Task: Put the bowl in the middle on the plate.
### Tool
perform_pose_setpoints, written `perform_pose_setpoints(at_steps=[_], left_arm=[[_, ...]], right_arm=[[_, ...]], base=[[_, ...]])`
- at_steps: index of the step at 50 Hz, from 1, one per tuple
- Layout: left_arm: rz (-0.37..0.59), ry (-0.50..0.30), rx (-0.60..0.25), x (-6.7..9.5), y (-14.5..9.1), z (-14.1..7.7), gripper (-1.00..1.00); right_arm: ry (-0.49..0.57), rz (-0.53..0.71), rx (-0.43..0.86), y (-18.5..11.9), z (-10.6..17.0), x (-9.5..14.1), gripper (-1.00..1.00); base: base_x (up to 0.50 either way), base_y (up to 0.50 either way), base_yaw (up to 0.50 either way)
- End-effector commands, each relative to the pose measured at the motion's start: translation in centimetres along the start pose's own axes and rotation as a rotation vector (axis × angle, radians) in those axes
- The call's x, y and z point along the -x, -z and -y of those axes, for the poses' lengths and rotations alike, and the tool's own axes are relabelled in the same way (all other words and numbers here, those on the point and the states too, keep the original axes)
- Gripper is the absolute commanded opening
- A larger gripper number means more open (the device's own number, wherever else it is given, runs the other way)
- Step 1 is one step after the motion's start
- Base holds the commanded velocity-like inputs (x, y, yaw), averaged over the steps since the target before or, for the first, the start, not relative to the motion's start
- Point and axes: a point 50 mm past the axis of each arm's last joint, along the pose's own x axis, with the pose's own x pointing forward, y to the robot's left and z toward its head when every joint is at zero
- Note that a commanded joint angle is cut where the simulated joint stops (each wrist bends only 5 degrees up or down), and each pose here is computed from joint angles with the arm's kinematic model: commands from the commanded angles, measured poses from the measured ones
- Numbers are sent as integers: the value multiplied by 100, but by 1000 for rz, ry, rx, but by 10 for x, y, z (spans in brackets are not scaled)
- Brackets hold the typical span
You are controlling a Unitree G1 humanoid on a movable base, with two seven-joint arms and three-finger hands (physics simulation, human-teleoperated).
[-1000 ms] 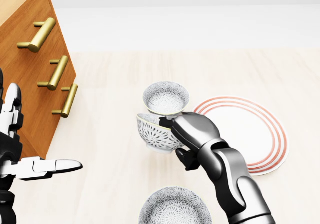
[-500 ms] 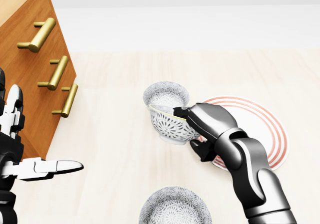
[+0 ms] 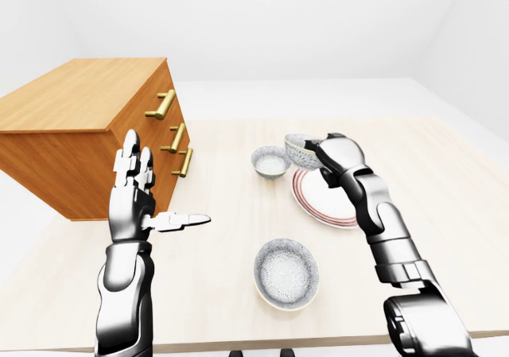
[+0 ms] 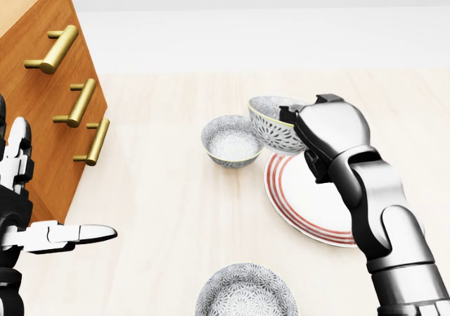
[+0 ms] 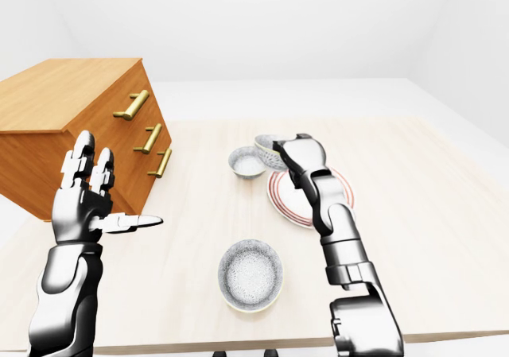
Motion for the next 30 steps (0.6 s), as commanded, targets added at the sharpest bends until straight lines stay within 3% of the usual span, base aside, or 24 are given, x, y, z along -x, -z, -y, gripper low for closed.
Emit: perform_pose_setpoints(at_steps=[1,7,18,23,30], left_arm=[[-2,1,0,0,0,0,100],[-3,0,-1,0,1,0,100],[-12,3,-2,1,3,1,100],[-13,3,-2,1,3,1,100],[-15,2,-2,1,3,1,100]], right_arm=[[190,-54,189,14,19,-9,-100],[271,-66,360,27,13,-17,-100],[319,-8,473,33,-18,-23,-100],[171,0,492,36,-46,-22,-100],[69,-31,445,41,-67,-17,-100]], base=[[0,0,0],[0,0,0],[0,0,0],[0,0,0],[0,0,0]])
